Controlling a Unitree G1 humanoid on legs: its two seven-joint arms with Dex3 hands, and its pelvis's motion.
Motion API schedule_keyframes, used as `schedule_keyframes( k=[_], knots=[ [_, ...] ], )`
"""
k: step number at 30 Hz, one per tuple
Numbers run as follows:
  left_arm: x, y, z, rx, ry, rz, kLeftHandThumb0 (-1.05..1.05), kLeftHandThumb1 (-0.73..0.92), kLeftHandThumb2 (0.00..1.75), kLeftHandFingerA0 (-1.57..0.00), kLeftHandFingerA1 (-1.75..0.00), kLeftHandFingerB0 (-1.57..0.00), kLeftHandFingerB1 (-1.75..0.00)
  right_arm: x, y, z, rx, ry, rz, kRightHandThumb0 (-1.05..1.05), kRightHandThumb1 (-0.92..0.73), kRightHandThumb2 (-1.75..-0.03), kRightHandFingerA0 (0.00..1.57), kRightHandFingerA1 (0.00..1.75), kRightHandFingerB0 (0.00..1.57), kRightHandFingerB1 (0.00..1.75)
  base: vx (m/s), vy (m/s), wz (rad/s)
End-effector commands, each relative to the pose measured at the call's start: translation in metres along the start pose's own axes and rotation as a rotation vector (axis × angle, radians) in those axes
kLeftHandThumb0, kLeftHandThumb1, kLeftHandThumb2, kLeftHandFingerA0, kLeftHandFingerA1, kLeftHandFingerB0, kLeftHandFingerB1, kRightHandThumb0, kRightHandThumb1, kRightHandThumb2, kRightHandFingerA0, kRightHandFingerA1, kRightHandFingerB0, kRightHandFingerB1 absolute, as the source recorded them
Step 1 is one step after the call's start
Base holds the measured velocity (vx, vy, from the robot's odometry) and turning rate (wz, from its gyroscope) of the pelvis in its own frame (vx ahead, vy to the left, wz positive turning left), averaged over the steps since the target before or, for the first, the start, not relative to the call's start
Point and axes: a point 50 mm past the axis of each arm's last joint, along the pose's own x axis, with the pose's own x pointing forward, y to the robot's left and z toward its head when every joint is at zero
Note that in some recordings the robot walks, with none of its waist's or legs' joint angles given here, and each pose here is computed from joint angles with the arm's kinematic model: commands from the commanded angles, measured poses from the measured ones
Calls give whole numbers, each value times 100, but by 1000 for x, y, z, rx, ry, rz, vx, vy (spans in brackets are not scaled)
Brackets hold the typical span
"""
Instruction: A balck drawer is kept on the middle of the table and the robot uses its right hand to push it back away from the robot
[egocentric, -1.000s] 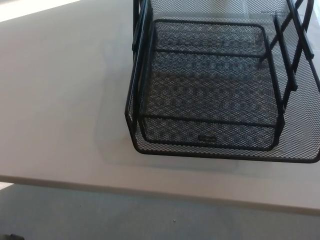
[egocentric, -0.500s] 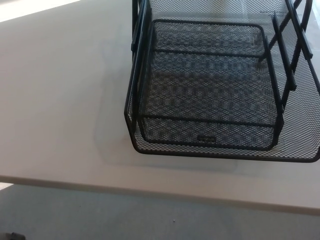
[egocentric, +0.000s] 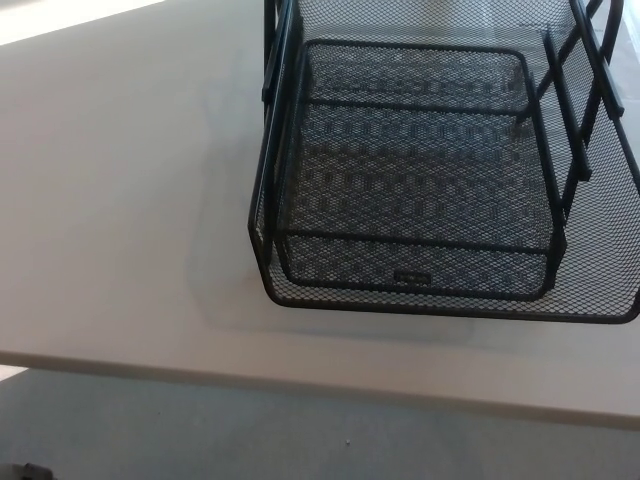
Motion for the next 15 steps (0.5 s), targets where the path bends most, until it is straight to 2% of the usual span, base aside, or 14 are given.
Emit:
schedule_keyframes(
  k=[1, 7, 15],
  knots=[
    [-6, 7, -6, 14, 7, 0, -56, 71, 63, -48, -39, -34, -34, -97, 13, 94, -181, -503, 256, -55, -77, -64, 47, 38, 37, 34, 0, 0, 0],
    [-5, 6, -6, 10, 7, 0, -55, 71, 62, -47, -39, -33, -33, -103, 17, 110, -184, -575, 313, -55, -76, -64, 48, 39, 38, 35, 0, 0, 0],
    [-5, 6, -6, 12, 1, 3, -54, 74, 62, -51, -40, -35, -34, -121, 17, 145, -290, -690, 338, -51, -78, -64, 47, 40, 38, 36, 0, 0, 0]
  ],
)
